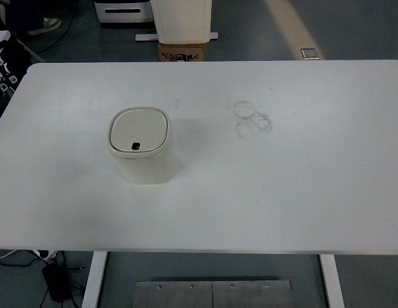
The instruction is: Open trash can
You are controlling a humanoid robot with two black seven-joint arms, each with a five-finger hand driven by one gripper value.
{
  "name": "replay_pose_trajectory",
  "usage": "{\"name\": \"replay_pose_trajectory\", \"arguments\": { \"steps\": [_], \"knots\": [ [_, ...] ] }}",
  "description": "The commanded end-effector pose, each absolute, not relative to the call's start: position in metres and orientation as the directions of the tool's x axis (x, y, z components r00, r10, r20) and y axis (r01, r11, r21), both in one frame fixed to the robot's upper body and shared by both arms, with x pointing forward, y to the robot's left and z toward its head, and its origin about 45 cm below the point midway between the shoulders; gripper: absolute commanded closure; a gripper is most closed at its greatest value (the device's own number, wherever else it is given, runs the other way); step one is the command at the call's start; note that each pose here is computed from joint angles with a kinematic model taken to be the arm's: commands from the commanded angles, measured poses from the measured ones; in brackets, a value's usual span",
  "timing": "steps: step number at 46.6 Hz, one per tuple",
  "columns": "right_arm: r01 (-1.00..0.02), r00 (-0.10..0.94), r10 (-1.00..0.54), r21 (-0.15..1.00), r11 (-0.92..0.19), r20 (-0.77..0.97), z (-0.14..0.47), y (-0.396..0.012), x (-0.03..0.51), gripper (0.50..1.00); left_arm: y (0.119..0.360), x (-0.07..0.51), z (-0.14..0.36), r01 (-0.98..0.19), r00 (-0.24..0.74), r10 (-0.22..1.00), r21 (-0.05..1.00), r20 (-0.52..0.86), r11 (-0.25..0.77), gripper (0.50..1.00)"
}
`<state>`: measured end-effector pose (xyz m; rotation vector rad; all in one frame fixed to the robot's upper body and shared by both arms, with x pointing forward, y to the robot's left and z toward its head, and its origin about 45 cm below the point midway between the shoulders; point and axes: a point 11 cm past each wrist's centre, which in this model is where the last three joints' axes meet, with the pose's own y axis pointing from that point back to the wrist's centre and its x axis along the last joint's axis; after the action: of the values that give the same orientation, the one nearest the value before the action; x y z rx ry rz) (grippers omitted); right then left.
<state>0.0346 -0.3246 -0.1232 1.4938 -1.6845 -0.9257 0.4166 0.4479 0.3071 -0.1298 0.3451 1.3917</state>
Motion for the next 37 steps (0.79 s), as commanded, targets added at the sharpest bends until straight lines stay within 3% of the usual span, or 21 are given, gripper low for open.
{"name": "replay_pose_trajectory", "arguments": {
  "steps": [1, 19, 37],
  "knots": [
    [-0.500, -0.097, -0.994, 0.862, 0.083, 0.040, -0.123, -0.325, 0.035, 0.509, 0.439, 0.422, 0.317, -0.969, 0.174, 0.946, 0.122, -0.275, 0.214, 0.500],
    [-0.501, -0.097, -0.995, 0.861, 0.082, 0.038, -0.123, -0.324, 0.035, 0.509, 0.377, 0.434, 0.339, -0.889, 0.411, 0.912, 0.226, 0.015, 0.397, 0.500],
    [-0.500, -0.099, -0.994, 0.862, 0.084, 0.040, -0.123, -0.325, 0.035, 0.509, 0.324, 0.433, 0.357, -0.778, 0.612, 0.757, 0.350, 0.230, 0.522, 0.500]
  ]
}}
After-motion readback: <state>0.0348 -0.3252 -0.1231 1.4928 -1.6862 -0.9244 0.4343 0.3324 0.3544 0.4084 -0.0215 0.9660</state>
